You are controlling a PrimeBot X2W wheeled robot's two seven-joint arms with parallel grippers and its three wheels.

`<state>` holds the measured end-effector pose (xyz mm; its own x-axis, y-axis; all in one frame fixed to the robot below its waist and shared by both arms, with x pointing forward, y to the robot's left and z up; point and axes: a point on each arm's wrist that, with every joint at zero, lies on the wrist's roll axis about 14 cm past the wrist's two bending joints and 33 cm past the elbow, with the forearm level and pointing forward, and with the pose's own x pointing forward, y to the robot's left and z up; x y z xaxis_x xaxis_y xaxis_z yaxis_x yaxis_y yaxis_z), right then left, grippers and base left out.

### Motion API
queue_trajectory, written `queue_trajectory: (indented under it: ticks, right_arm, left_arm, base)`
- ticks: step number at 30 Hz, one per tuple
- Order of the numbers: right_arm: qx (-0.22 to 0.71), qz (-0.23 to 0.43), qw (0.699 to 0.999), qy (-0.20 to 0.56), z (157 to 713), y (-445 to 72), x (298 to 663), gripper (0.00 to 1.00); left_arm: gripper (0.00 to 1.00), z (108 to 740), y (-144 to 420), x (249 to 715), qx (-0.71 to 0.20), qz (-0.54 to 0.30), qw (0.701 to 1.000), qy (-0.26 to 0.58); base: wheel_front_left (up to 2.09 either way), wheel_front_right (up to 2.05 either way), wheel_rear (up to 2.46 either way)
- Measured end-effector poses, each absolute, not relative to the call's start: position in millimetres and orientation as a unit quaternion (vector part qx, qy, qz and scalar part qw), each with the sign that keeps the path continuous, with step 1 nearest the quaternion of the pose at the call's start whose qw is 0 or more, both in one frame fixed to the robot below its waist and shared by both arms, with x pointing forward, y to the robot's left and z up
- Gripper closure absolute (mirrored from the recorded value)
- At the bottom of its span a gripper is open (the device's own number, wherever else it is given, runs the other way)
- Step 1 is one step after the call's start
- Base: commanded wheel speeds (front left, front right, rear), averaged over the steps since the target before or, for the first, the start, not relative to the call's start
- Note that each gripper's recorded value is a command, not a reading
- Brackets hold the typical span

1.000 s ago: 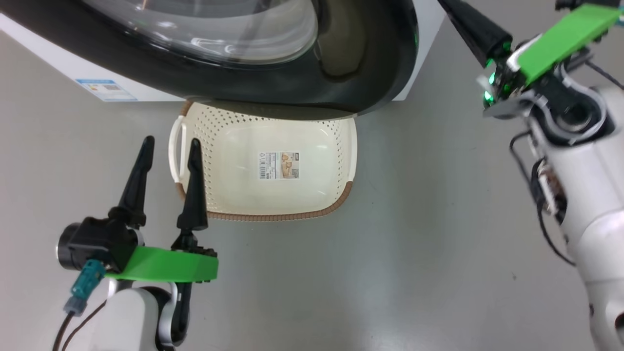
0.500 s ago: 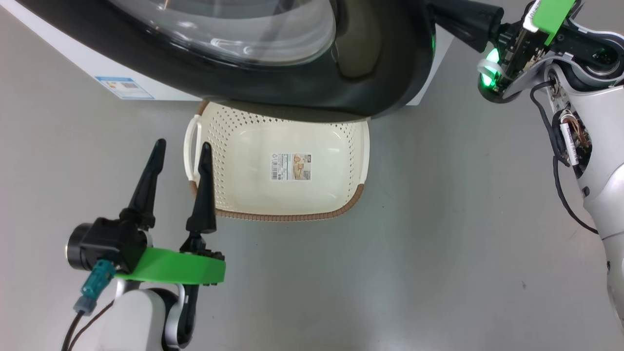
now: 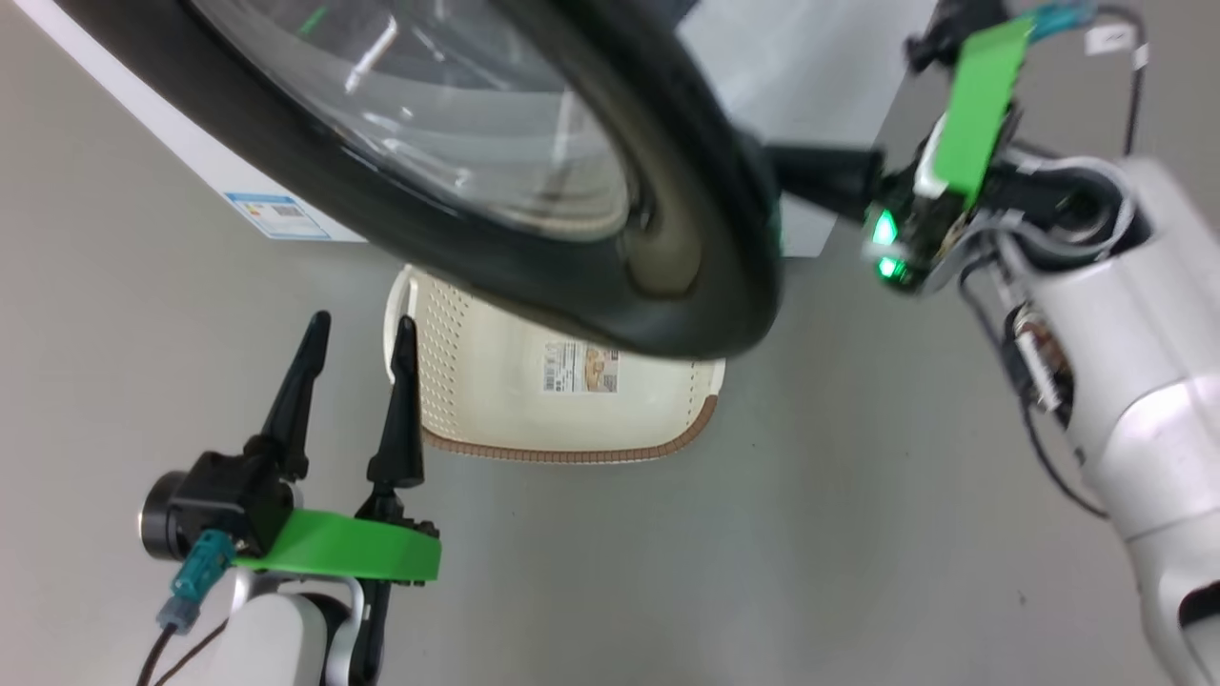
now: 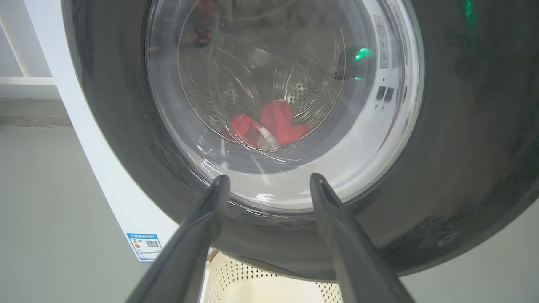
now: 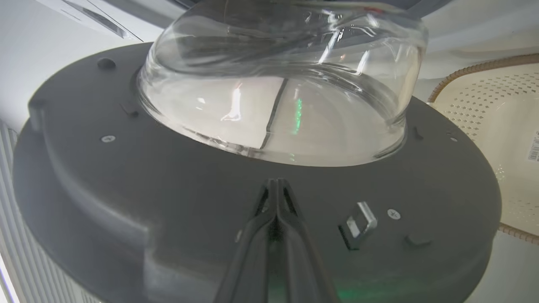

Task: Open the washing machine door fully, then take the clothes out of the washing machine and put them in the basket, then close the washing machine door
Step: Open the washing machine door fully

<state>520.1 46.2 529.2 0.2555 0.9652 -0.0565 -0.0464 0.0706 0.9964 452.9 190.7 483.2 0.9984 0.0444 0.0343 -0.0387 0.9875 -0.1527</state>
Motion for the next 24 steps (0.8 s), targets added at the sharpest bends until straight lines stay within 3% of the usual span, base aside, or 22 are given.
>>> queue_trajectory:
  ticks: [24]
  right_arm:
    - [0.455,0.495,0.541,0.505,525,117,398,1.0]
  left_arm:
    - [0.0,510,239,378,-0.082,0.098,0.991,-0.045]
  base:
    - [0.0,0.0,0.0]
